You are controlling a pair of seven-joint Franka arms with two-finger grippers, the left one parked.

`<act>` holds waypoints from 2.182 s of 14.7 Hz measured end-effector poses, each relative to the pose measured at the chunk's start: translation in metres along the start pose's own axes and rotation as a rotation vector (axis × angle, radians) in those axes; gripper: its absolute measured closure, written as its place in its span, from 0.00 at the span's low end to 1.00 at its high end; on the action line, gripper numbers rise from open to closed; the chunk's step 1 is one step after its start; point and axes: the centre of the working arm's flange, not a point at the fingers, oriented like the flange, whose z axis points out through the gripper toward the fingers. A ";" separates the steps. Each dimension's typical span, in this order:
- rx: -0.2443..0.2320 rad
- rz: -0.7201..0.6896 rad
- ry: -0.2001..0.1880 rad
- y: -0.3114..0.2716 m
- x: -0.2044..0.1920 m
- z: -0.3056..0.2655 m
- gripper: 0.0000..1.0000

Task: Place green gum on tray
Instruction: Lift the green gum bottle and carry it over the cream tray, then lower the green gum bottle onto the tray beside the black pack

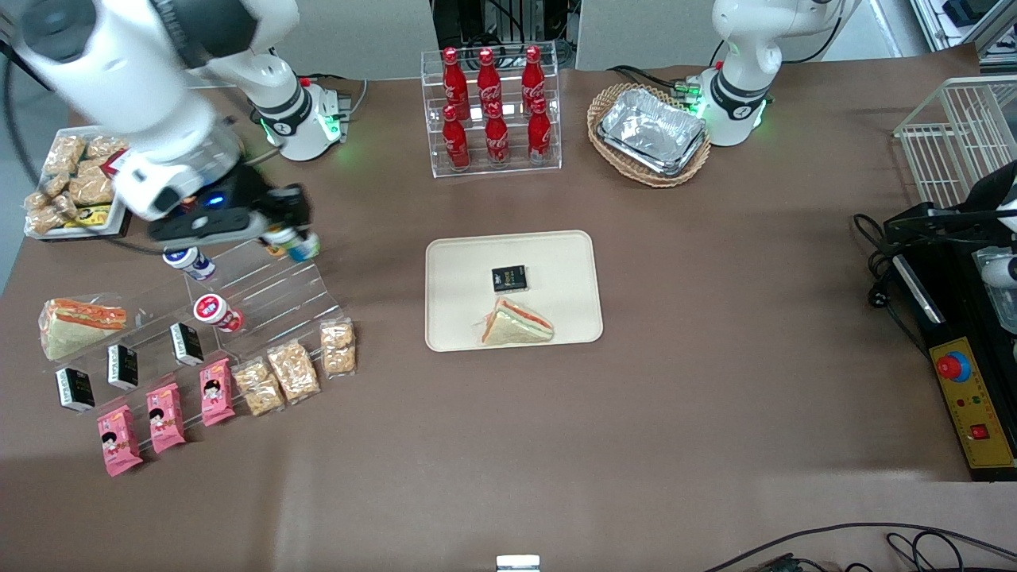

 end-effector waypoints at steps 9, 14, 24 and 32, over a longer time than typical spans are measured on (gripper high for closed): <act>-0.068 0.037 -0.006 -0.121 -0.010 0.158 0.42; -0.105 0.031 -0.007 -0.131 -0.024 0.246 0.42; -0.130 0.075 0.012 -0.160 -0.078 0.337 0.42; -0.108 0.093 0.002 -0.160 -0.093 0.353 0.42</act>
